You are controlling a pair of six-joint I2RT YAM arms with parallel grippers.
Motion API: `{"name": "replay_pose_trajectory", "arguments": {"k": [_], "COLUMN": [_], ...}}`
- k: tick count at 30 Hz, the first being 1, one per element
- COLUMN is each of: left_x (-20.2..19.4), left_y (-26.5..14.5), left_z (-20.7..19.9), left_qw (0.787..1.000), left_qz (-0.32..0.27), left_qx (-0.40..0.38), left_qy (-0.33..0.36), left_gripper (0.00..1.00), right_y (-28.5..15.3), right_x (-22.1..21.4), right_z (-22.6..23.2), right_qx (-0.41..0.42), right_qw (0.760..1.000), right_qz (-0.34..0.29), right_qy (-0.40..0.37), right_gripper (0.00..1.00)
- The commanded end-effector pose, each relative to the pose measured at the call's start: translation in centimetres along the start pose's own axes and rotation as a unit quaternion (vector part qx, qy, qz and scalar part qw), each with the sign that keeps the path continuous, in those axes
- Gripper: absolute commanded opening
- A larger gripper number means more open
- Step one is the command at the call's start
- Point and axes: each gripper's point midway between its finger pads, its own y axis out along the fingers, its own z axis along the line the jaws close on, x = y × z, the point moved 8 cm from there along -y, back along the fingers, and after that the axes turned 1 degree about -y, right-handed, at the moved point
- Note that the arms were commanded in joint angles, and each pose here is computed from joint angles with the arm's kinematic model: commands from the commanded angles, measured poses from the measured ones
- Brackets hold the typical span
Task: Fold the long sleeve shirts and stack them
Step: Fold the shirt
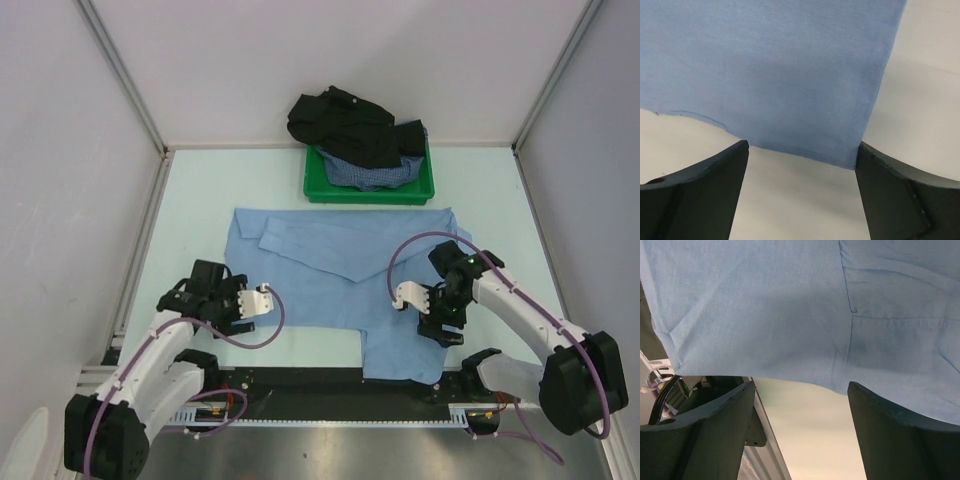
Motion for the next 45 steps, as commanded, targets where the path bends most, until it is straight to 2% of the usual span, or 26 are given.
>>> {"name": "replay_pose_trajectory", "arguments": {"k": [1, 4, 8, 12, 15, 16, 17, 20, 24, 30, 33, 35, 37, 38, 39, 40, 43, 45], "left_x": [0.3, 0.2, 0.5, 0.8, 1.0, 1.0, 1.0, 1.0, 0.8, -0.5, -0.9, -1.1, -1.2, -1.3, -1.5, -1.6, -2.0, -2.0], "left_y": [-1.2, -1.4, -1.4, -1.2, -1.1, -1.1, -1.0, -1.0, -1.2, -2.2, -2.5, -2.6, -2.9, -2.9, -3.0, -3.2, -3.1, -2.9], "left_z": [-0.8, -1.3, -1.3, -0.6, -0.3, -0.2, -0.3, -0.3, -0.3, 1.3, 1.7, 1.7, 1.5, 1.2, 0.6, 0.3, -1.1, -1.4], "left_qw": [0.999, 0.998, 0.996, 0.997, 0.998, 0.998, 0.998, 0.998, 0.996, 0.986, 0.984, 0.985, 0.988, 0.990, 0.991, 0.994, 0.996, 0.996], "left_qz": [-0.013, -0.007, -0.007, -0.006, -0.016, -0.016, -0.017, -0.023, -0.049, -0.067, -0.066, -0.060, -0.060, -0.059, -0.054, -0.049, -0.027, -0.023], "left_qx": [-0.018, -0.053, -0.085, -0.079, -0.059, -0.054, -0.051, -0.040, -0.048, -0.064, -0.069, -0.066, -0.060, -0.063, -0.071, -0.066, -0.087, -0.084], "left_qy": [0.040, 0.041, 0.035, 0.015, 0.001, -0.003, -0.014, -0.032, -0.061, -0.141, -0.153, -0.146, -0.131, -0.108, -0.096, -0.077, 0.002, 0.024], "left_gripper": [0.89, 0.89, 0.93, 0.93, 0.93, 0.93, 0.93, 0.93, 0.94, 0.94, 0.94, 0.94, 0.94, 0.93, 0.93, 0.90, 0.85, 0.81], "right_y": [-1.1, -1.2, -1.3, -0.9, -0.6, -0.3, -0.5, -0.2, 1.7, 3.4, 3.7, 4.2, 4.6, 4.9, 4.9, 4.9, 3.7, 2.3], "right_x": [-0.3, -0.3, 0.3, 2.3, 3.5, 4.5, 5.4, 7.8, 7.9, 9.0, 9.0, 8.9, 9.0, 8.8, 8.9, 9.0, 9.5, 10.4], "right_z": [1.0, 2.1, 2.5, 3.0, 3.2, 3.6, 3.8, 5.0, 5.2, 6.9, 8.0, 8.3, 8.3, 8.2, 8.0, 7.8, 6.8, 6.3], "right_qx": [-0.008, 0.016, 0.038, 0.091, 0.091, 0.089, 0.079, 0.079, 0.069, 0.073, 0.088, 0.089, 0.084, 0.083, 0.072, 0.067, 0.053, 0.056], "right_qw": [0.999, 0.999, 0.997, 0.992, 0.991, 0.988, 0.991, 0.987, 0.987, 0.976, 0.967, 0.965, 0.964, 0.966, 0.968, 0.970, 0.979, 0.982], "right_qz": [-0.002, -0.005, -0.005, 0.010, 0.020, 0.022, 0.015, -0.001, 0.013, 0.019, 0.026, 0.035, 0.039, 0.047, 0.047, 0.045, 0.019, -0.013], "right_qy": [-0.031, -0.048, -0.073, -0.086, -0.092, -0.121, -0.109, -0.142, -0.143, -0.206, -0.238, -0.246, -0.248, -0.239, -0.235, -0.230, -0.195, -0.177], "right_gripper": [0.80, 0.82, 0.90, 0.90, 0.89, 0.89, 0.88, 0.87, 0.82, 0.72, 0.68, 0.62, 0.51, 0.32, 0.21, 0.00, 0.00, 0.00]}}
